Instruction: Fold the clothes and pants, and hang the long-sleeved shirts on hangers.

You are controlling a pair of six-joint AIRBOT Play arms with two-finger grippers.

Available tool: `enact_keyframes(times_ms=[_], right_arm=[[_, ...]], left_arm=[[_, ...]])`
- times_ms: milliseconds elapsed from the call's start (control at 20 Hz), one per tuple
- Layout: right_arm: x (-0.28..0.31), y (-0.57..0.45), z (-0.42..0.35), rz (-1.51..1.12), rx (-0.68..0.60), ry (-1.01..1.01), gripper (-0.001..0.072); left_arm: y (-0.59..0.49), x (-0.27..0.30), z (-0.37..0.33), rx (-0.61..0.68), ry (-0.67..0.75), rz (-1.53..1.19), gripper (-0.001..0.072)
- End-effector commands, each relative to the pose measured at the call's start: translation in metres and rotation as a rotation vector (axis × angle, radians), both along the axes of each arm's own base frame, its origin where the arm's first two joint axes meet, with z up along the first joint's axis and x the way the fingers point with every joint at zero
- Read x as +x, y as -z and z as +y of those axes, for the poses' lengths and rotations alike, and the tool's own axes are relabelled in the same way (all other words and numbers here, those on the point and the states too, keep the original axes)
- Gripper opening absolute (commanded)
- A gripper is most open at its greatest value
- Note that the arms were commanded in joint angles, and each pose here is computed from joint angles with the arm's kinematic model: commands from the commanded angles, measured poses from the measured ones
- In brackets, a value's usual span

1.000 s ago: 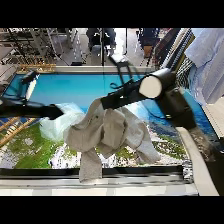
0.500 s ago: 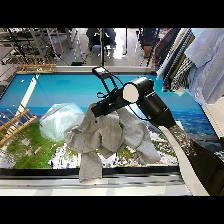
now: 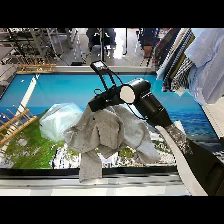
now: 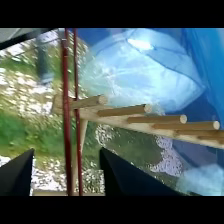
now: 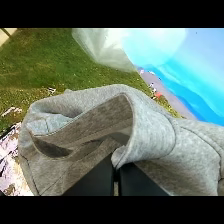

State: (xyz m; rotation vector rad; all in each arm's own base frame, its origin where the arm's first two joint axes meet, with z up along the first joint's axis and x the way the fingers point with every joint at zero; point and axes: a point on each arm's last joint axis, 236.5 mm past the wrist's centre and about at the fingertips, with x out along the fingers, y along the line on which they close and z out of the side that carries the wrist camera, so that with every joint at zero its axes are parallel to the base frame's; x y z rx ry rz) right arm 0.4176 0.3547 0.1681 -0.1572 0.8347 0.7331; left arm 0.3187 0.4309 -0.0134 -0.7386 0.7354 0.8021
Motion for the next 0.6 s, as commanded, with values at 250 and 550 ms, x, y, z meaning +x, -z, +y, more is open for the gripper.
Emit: enact_keyframes(times_ms=[250, 550], right_arm=[[-0.005, 0.004, -0.001, 0.034, -0.004, 0.010, 0.0028], [-0.005, 0.006, -0.004, 0.036, -0.017, 0.011, 0.0028]], left_arm=[[-0.006, 0.013, 0.003, 0.031, 0.010, -0.023, 0.0023], [-0.211, 0.057, -0.045, 0.264, 0.168, -0.433, 0.0023]])
